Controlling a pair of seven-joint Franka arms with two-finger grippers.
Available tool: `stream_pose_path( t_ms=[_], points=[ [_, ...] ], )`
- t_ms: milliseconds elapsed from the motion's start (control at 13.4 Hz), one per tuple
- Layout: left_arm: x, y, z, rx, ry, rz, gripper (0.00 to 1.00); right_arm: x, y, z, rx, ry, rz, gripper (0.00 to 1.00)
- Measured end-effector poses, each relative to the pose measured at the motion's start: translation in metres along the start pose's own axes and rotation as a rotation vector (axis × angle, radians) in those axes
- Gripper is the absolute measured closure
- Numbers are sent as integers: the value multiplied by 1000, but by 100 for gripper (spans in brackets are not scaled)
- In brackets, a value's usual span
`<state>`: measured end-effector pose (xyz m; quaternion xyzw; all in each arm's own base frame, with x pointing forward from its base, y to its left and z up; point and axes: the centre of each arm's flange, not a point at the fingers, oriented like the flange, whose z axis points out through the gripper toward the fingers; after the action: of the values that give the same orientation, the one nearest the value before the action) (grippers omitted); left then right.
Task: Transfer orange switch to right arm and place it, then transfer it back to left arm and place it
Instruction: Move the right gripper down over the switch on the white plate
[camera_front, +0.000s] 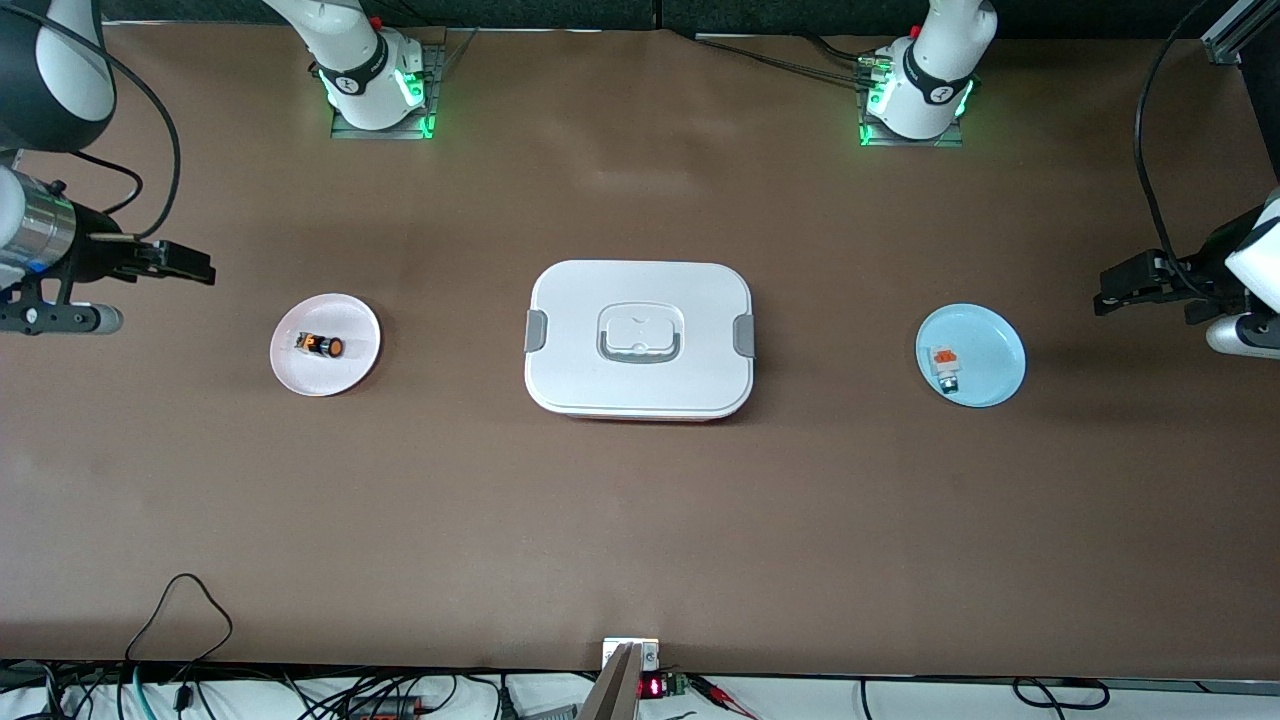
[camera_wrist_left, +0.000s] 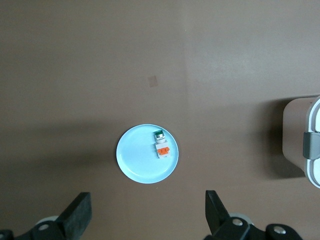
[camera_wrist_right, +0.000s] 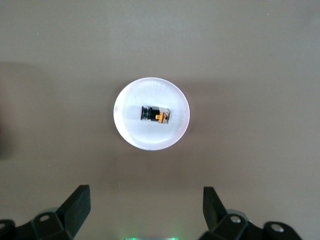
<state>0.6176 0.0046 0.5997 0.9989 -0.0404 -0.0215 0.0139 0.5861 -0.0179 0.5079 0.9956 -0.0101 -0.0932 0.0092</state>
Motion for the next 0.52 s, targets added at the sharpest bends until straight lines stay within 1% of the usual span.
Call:
stream_pose_path(
  t_ms=[299, 523],
  points=[
    [0, 0, 0, 0, 0, 0, 0, 26, -4, 31, -3, 11, -6, 0],
    [0, 0, 0, 0, 0, 0, 0, 37, 1, 64, -4, -4, 3, 0]
  ],
)
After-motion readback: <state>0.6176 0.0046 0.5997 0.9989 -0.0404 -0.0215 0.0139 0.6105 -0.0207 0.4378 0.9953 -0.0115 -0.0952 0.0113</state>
